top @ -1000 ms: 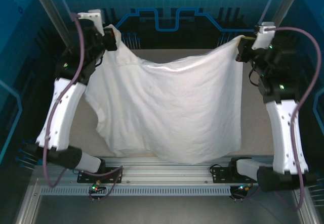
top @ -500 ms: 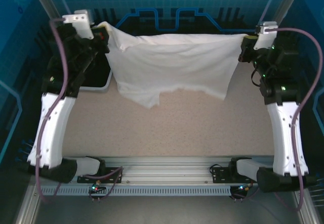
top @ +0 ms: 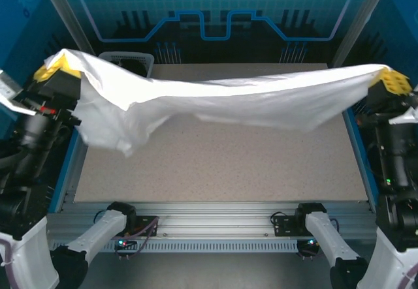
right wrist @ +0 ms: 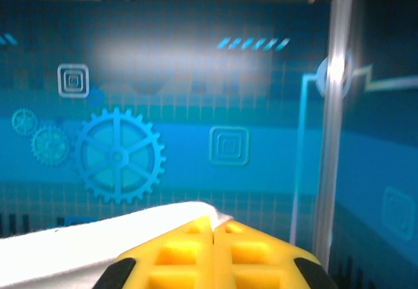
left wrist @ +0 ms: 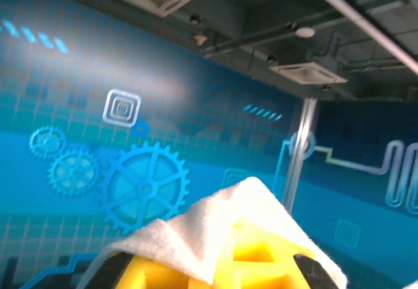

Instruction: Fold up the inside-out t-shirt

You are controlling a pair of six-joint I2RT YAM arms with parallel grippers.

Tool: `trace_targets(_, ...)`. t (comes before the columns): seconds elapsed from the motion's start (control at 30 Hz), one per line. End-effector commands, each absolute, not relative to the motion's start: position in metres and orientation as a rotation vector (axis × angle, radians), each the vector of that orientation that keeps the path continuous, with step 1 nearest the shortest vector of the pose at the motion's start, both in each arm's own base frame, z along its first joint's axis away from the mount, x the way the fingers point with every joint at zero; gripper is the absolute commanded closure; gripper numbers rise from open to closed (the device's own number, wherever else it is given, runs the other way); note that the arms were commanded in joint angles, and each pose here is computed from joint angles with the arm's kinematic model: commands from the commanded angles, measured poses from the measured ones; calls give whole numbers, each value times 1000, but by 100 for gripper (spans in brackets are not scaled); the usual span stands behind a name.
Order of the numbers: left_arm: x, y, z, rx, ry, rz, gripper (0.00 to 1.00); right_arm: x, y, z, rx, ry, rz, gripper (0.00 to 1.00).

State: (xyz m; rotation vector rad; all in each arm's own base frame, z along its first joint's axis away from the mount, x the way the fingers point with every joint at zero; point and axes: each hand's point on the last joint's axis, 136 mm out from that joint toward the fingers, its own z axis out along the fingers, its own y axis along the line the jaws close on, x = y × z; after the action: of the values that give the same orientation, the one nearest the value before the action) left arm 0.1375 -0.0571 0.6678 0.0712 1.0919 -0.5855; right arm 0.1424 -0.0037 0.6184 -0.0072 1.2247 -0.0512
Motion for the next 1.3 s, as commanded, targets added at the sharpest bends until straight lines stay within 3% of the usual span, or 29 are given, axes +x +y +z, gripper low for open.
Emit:
trace_targets(0.0, 139, -57, 684, 73, 1051, -581, 100, 140, -20, 622, 38, 1234, -162, 100)
trace_targets(0.1, 173, -51, 680, 31, 1099, -508, 100, 152, -23, 624, 34, 1252, -199, 100)
trace_targets(0.27, 278, -57, 638, -18, 1267, -419, 100, 212, -31, 603, 25, 1336, -276, 100)
trace_targets(0.47, 417, -80, 533, -36, 1499, -397, 100, 333, -38, 534, -18, 1491, -344, 100)
trace_targets(0.67, 560, -105, 382, -25, 1755, -378, 100, 487, -45, 405, -17, 1725, -327, 100)
trace_targets(0.77, 631, -120, 293, -43, 1894, -399, 87, 567, -51, 319, 4, 1883, -318, 97)
trace_targets(0.9, 701, -132, 219, -93, 1990, -451, 58, 645, -52, 219, 39, 2105, -300, 68)
trace_targets(1.0, 713, -135, 210, -121, 1992, -517, 44, 662, -49, 187, 46, 2217, -311, 60)
trace_targets(1.07, 703, -141, 218, -136, 2020, -576, 41, 654, -42, 188, 38, 2261, -297, 59)
trace_targets(1.17, 663, -148, 233, -211, 2089, -670, 38, 614, -19, 189, 2, 2353, -198, 57)
trace_targets(1.27, 592, -156, 244, -280, 2060, -787, 36, 546, 8, 169, 25, 2481, -3, 55)
